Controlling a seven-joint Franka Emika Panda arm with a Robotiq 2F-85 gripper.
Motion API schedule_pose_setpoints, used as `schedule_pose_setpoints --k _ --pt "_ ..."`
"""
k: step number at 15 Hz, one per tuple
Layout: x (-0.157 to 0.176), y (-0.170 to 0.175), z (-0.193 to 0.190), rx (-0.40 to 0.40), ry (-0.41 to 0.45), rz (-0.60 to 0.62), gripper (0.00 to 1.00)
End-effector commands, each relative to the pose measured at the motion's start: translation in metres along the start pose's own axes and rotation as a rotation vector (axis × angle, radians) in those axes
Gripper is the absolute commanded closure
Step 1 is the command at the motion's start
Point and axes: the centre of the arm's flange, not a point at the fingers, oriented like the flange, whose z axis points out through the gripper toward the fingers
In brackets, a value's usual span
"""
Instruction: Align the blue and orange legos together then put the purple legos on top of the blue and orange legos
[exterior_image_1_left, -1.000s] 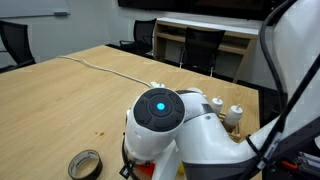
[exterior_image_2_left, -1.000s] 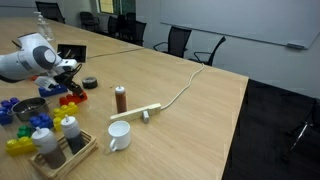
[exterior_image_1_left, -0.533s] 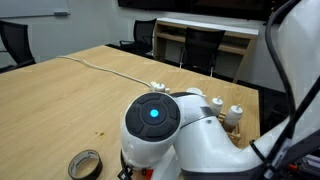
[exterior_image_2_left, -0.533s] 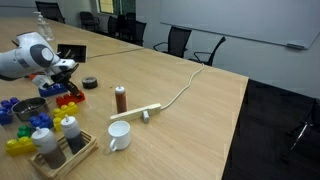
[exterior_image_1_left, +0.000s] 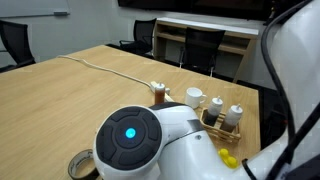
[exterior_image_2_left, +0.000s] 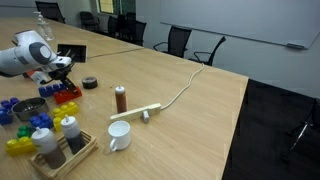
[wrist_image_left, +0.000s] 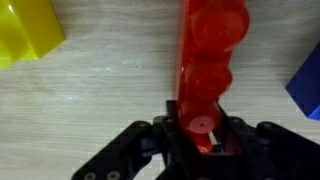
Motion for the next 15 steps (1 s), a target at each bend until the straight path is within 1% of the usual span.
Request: schedule_pose_setpoints --k 1,5,9,15 --pt "0.003 -0.025 0.005 -0.017 -0.04 0.048 0.89" --pt "-0.006 -0.042 -0.005 -0.032 -0.063 0.097 0.89" --pt "-0.011 -0.041 -0.012 -0.044 -0.063 0.14 0.89" --pt "-0.017 -0.04 -0.019 -0.01 -0.066 0.173 0.89"
